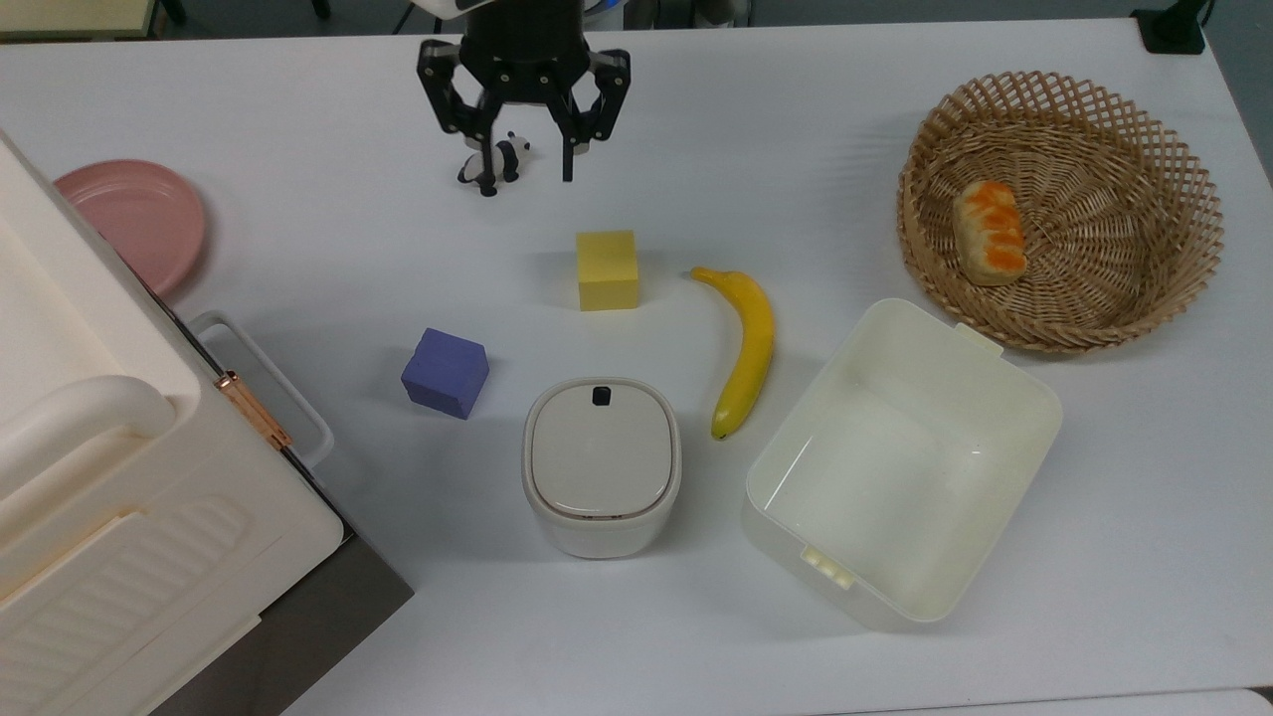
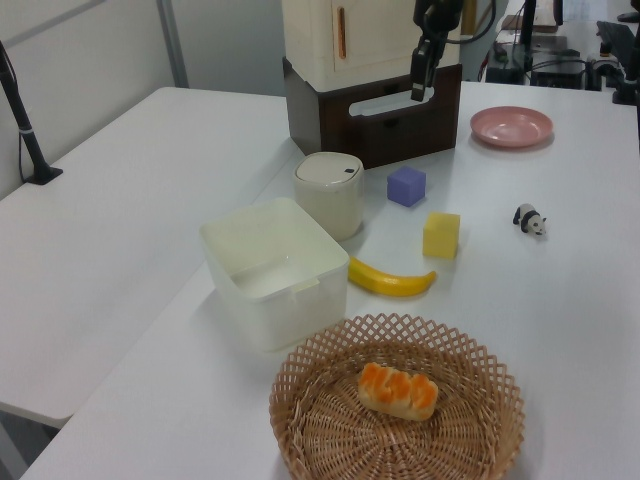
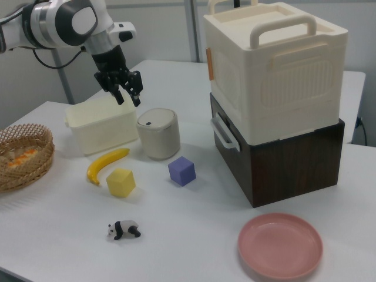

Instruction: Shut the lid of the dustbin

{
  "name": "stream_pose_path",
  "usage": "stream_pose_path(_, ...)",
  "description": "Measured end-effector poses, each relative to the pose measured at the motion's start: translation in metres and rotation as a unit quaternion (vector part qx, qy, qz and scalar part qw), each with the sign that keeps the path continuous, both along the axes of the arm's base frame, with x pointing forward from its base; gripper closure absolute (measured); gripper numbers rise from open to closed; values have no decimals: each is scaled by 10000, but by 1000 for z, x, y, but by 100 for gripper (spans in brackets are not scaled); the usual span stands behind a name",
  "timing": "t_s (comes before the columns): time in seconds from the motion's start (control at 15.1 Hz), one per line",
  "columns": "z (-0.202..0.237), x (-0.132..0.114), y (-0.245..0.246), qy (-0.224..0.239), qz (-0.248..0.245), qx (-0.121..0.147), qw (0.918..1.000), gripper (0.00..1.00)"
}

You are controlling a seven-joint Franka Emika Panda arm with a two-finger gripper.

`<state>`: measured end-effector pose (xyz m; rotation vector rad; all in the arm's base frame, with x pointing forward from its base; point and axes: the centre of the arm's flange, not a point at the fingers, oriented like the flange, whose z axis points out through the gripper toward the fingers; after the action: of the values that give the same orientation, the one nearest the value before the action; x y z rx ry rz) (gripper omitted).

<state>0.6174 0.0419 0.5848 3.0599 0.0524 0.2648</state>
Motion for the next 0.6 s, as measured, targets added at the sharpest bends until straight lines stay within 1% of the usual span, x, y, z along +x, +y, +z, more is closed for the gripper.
stream_pose_path(0.2, 0, -7, -5, 230, 8, -29, 9997, 9)
stream_pose_path(0.26, 1, -9, -6, 261, -1, -33, 9997, 0)
stream_pose_path(0.6, -4, -17, -6, 581, -18, -44, 9983, 0)
